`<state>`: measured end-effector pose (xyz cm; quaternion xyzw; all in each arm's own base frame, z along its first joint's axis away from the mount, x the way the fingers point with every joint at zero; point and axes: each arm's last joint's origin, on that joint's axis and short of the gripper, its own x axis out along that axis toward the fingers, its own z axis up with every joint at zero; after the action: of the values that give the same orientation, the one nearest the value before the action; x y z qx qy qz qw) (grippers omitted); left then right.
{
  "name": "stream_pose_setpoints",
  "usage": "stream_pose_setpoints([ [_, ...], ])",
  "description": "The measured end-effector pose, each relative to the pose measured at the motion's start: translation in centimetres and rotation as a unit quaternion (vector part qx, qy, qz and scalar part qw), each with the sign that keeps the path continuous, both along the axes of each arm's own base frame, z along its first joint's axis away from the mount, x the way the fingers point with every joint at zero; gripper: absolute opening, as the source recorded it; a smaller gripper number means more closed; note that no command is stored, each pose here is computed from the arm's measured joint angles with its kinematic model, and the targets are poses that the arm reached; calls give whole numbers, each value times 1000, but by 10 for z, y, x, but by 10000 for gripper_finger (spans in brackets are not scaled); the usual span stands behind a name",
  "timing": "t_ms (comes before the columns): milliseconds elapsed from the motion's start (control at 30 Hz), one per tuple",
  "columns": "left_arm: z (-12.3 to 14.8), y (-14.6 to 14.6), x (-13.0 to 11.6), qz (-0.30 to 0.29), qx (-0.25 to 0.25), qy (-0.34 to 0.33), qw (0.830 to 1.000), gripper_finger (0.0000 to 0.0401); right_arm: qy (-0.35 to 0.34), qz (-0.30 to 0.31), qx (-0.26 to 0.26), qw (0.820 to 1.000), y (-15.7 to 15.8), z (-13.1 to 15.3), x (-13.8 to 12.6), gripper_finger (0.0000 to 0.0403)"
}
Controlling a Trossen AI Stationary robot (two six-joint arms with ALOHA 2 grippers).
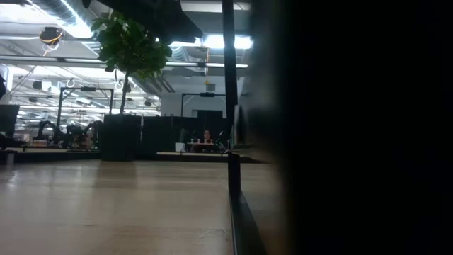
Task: Pick and place medicine bottles onto shelf by color
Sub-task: Put the transparent pill bottle on the shelf aligned with the other transparent pill bottles
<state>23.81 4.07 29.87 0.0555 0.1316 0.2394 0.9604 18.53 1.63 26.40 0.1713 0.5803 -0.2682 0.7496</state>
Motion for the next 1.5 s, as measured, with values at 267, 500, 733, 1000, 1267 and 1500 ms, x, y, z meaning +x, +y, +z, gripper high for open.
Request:
stream_pose_setpoints([
  [267,-7,-23,3,-176,-64,23,982,247,-21,50,27,998,44,9,-8,148],
  [500,-7,-53,3,-265,-80,25,961,247,-18,91,37,995,78,5,-15,149],
  [733,-7,-72,1,-308,-60,31,949,247,-26,142,68,987,116,-9,-8,151],
  [1000,-7,-77,1,-307,-55,32,950,247,-10,168,70,983,139,-26,-4,151],
  [1267,-8,-77,0,-306,-56,37,950,247,-58,203,98,973,157,-28,2,151],
  [1500,-9,-77,0,-308,-46,48,949,247,-70,212,105,969,161,-27,1,151],
])
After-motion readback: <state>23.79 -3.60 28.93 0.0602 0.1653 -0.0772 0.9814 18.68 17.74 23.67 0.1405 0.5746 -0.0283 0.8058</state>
